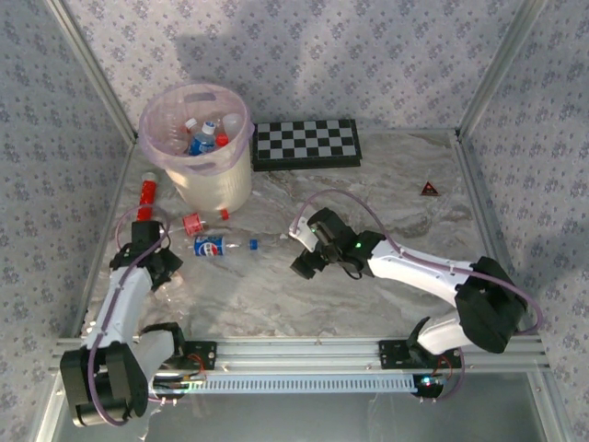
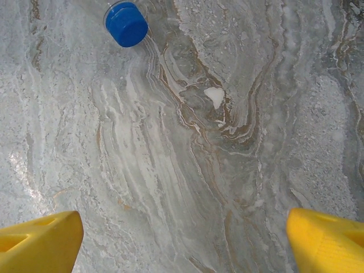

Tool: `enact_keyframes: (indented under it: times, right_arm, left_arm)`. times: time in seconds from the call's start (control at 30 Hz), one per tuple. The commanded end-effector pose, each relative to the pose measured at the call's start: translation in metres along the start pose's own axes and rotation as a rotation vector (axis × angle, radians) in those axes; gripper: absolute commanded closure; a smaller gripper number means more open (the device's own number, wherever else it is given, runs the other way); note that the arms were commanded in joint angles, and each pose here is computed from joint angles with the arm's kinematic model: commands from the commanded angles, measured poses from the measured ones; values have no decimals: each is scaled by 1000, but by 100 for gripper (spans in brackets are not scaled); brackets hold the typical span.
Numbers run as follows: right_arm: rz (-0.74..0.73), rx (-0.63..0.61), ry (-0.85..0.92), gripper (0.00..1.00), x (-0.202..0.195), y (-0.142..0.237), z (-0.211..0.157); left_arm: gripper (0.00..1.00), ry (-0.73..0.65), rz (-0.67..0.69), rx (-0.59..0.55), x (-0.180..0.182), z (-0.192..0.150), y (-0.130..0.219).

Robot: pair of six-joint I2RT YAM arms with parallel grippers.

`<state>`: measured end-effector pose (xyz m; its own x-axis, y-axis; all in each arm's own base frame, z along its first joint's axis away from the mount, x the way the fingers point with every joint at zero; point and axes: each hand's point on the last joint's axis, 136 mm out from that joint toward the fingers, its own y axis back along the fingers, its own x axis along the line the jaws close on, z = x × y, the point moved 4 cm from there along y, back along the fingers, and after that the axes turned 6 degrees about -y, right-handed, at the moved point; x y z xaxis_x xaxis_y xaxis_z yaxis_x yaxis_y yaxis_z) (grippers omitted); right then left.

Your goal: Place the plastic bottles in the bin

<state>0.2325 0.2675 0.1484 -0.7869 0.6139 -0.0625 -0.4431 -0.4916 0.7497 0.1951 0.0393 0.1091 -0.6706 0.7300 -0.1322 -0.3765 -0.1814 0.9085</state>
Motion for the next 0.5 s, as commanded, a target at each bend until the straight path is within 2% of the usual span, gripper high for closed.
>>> enact_keyframes:
  times: [0.0,0.13,0.23,0.33,0.47]
  right_arm:
    - [-18,-2,-21,6,-4,6,-3]
    - [-21,-1,-24,6,-6,7,-2]
    - [-20,-2,-30,6,-6,7,-1]
    - [-17,-5,-40,6,-5,7,1]
    - [-21,-11,-47,6,-3,9,5]
  left_arm:
    - [44,-4,-19,-76,-2,20,36]
    - [45,-21,-85,-267,-11,59,105]
    - [54,-26,-169,-463,-22,97,168]
    - [64,-44,-353,-648,-51,134,231]
    - [75,-157,-664,-807,-113,179,283]
